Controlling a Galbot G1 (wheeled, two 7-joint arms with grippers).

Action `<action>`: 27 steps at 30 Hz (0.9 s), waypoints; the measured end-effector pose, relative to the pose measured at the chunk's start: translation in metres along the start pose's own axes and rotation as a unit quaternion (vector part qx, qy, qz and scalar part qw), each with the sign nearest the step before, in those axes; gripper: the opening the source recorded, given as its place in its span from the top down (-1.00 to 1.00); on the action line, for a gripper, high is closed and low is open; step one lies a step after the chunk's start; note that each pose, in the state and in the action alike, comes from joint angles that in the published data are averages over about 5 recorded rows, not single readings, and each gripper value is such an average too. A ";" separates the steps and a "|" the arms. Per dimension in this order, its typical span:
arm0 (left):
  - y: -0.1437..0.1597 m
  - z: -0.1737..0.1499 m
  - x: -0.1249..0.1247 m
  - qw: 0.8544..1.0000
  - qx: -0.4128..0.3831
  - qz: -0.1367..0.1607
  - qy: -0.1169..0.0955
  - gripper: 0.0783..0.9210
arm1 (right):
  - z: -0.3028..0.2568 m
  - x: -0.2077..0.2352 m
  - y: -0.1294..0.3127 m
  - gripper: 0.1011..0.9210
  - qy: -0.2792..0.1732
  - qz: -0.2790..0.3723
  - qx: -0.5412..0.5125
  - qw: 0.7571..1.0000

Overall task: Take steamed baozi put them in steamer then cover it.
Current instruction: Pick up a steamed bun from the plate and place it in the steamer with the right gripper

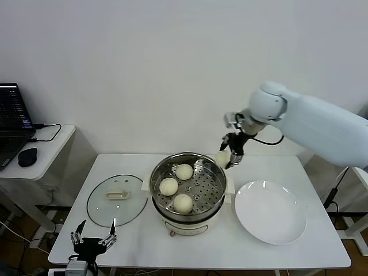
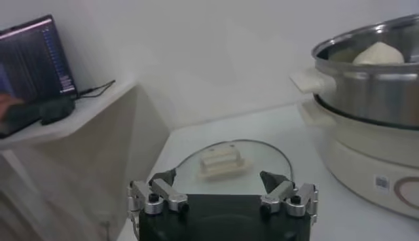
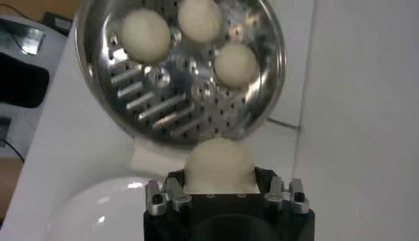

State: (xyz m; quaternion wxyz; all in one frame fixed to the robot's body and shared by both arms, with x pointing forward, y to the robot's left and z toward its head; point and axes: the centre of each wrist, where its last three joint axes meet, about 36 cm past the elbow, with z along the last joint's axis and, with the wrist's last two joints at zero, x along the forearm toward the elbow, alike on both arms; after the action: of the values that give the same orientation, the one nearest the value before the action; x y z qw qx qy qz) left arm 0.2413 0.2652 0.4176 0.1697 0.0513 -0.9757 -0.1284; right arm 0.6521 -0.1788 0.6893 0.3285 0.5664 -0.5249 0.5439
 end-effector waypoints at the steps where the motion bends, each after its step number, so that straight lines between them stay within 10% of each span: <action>1: 0.000 -0.001 0.000 1.000 0.001 0.000 -0.001 -0.77 | -0.005 -0.004 -0.001 -0.35 0.001 -0.004 0.002 1.000; 27: -0.001 -0.001 -0.005 1.000 0.007 0.000 -0.003 -0.77 | -0.057 -0.101 0.001 -0.35 0.038 -0.057 0.018 0.998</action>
State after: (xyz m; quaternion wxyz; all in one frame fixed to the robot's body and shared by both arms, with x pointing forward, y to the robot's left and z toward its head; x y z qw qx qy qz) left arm 0.2459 0.2650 0.4167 0.1661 0.0525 -0.9772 -0.1217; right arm 0.6506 -0.1010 0.6028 0.3681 0.5801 -0.4691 0.5550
